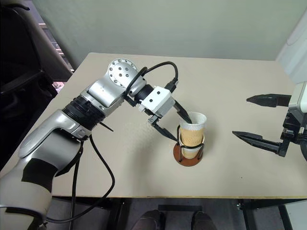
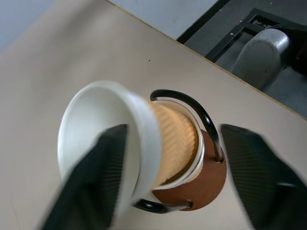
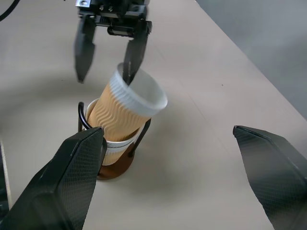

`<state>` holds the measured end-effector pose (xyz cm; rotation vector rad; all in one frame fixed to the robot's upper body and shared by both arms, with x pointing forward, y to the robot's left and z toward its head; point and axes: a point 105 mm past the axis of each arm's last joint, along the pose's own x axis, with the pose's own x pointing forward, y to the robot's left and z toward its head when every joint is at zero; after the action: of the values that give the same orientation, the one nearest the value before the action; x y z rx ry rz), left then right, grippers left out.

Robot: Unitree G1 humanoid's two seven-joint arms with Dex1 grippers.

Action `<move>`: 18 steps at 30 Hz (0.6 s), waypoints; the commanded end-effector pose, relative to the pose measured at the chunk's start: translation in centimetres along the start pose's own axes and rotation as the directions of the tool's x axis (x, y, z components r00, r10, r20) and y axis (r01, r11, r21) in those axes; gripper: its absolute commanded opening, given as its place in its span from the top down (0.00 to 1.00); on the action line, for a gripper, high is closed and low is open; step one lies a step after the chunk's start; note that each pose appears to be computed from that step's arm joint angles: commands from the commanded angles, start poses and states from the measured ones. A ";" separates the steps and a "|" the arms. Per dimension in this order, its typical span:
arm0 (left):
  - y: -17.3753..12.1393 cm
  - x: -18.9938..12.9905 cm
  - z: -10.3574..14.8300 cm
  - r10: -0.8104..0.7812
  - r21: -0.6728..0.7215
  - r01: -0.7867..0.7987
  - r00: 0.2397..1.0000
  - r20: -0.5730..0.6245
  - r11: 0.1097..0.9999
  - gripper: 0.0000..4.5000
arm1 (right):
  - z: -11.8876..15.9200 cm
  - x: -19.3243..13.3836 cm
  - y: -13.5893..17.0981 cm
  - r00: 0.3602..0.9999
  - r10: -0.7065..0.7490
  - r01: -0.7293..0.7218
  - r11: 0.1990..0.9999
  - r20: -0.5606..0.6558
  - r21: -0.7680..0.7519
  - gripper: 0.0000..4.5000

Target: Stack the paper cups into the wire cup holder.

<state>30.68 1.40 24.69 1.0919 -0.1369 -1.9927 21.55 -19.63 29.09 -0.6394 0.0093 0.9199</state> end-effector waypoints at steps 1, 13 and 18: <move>-0.2 -0.5 0.7 -0.013 0.020 0.013 1.000 0.011 1.000 0.01 | 0.5 0.2 -0.2 1.000 0.012 -0.012 1.000 0.029 -0.025 0.00; -2.3 -8.6 -1.1 0.368 -0.258 -0.360 0.930 -0.019 0.897 0.01 | -1.6 2.2 -1.1 0.987 0.156 -0.156 0.988 0.045 -0.006 0.00; -10.3 -12.9 -2.9 0.484 -0.556 -0.437 0.872 -0.070 0.707 0.01 | -4.3 0.6 -3.1 0.989 0.151 -0.150 0.987 -0.007 0.051 0.00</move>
<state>31.40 16.84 24.77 0.5569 0.1565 -1.4775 25.22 -21.46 26.45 -0.5632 0.0842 1.0836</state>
